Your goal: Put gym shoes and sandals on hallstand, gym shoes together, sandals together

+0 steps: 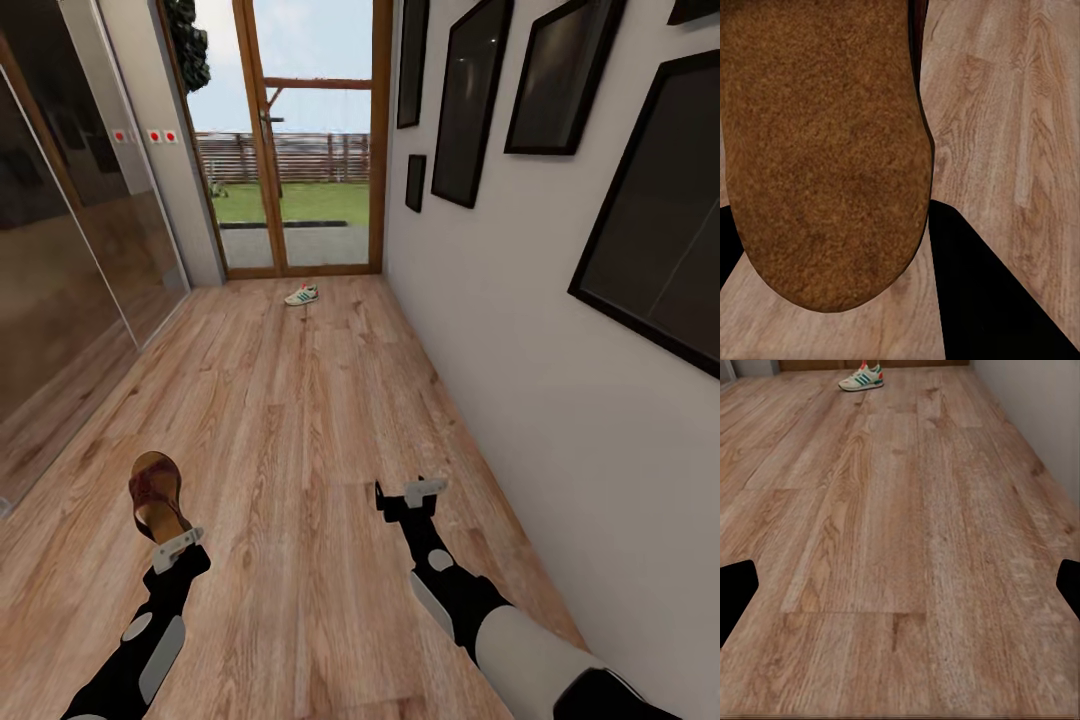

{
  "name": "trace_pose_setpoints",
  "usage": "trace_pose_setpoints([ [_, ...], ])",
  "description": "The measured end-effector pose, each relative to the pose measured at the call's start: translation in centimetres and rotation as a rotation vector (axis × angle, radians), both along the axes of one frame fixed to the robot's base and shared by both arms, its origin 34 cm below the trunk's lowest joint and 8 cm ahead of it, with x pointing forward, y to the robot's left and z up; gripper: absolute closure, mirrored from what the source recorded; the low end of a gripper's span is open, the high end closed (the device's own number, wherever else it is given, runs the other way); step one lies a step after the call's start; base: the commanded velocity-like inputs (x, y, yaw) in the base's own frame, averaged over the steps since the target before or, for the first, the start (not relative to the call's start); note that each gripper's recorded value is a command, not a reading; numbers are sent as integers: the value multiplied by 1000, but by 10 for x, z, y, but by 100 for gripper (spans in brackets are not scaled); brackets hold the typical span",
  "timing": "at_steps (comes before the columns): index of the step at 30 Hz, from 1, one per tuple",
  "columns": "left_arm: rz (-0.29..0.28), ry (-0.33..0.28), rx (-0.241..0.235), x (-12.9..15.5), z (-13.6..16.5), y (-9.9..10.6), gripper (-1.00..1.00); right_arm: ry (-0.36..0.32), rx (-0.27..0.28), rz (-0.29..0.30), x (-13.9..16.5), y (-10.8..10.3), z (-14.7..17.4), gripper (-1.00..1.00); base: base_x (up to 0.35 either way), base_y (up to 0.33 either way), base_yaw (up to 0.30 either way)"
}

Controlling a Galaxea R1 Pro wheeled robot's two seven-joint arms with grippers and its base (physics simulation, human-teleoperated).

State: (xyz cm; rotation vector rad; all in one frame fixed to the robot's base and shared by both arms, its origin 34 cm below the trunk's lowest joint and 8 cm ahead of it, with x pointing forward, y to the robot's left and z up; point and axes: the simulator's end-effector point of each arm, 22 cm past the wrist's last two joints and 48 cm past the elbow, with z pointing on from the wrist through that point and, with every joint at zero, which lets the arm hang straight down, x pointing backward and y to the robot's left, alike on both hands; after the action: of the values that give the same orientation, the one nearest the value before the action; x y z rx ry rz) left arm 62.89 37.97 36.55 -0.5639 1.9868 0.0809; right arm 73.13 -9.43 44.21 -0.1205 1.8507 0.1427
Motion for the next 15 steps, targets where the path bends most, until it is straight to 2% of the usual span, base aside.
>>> trace_pose_setpoints([
  [8,-5,-3,-1,1,1,-1,100,16,-8,0,-3,-2,-7,-100,14,0,0],
  [15,-6,-5,-1,1,1,-1,100,16,-8,0,-4,-2,-7,-100,228,0,0],
])
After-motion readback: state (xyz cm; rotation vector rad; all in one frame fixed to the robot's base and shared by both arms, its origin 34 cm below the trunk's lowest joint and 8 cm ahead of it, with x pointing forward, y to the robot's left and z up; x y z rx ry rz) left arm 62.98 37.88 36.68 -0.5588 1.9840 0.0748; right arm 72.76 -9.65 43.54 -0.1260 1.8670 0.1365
